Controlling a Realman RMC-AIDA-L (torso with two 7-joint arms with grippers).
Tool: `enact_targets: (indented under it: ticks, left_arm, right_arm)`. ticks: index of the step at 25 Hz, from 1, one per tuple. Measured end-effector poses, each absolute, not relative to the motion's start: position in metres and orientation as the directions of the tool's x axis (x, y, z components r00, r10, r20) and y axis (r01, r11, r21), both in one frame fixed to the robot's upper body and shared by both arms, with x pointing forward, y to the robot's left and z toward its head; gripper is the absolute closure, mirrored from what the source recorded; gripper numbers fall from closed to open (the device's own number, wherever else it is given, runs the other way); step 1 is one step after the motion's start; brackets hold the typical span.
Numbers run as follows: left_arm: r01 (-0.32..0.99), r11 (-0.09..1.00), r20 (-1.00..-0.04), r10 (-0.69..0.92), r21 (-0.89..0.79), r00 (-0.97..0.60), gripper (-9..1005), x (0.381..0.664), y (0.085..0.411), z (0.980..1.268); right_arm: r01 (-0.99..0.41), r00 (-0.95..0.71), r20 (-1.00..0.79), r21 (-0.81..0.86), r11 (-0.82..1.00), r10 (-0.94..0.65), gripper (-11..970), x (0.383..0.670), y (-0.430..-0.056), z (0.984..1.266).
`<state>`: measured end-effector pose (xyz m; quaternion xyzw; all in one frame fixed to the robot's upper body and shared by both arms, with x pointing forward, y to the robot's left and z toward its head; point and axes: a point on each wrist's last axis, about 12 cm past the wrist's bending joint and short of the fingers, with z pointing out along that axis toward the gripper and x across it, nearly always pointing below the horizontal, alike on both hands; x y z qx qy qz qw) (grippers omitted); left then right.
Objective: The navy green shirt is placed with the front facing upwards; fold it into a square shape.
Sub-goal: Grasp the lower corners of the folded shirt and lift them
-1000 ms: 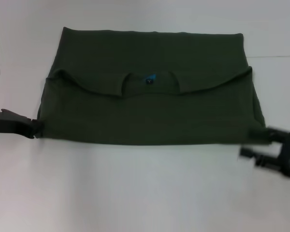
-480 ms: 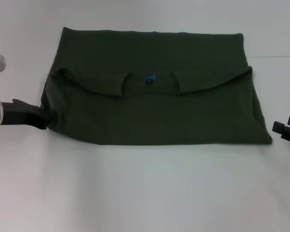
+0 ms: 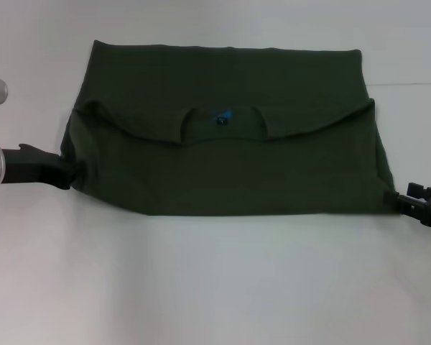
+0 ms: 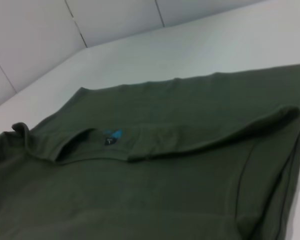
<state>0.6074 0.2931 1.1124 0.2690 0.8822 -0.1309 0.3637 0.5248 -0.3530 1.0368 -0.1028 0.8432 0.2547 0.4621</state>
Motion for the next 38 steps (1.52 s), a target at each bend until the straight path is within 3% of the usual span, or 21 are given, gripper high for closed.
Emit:
enact_targets:
  ticks: [15,21,31,38]
  left_arm:
    - [0.576,0.817,-0.717,0.388,-0.023,-0.579,956,0.609,0.291,1.114]
    - [0.573,0.820,-0.718,0.387,-0.019,-0.578,952,0.609,0.292,1.114]
    - [0.568,0.823,-0.720,0.386,-0.014,-0.577,944,0.610,0.293,1.114]
    - [0.582,0.813,-0.724,0.401,0.000,-0.560,939,0.609,0.292,1.113]
  right_arm:
    - [-0.386,-0.595,-0.803,0.323,0.864,0.034,273,0.542,-0.337,1.029]
    - [-0.389,-0.603,-0.797,0.322,0.863,0.026,341,0.545,-0.334,1.029]
    - [-0.392,-0.601,-0.799,0.319,0.863,0.023,586,0.546,-0.335,1.030]
    - [-0.390,-0.601,-0.799,0.322,0.863,0.026,841,0.544,-0.336,1.030]
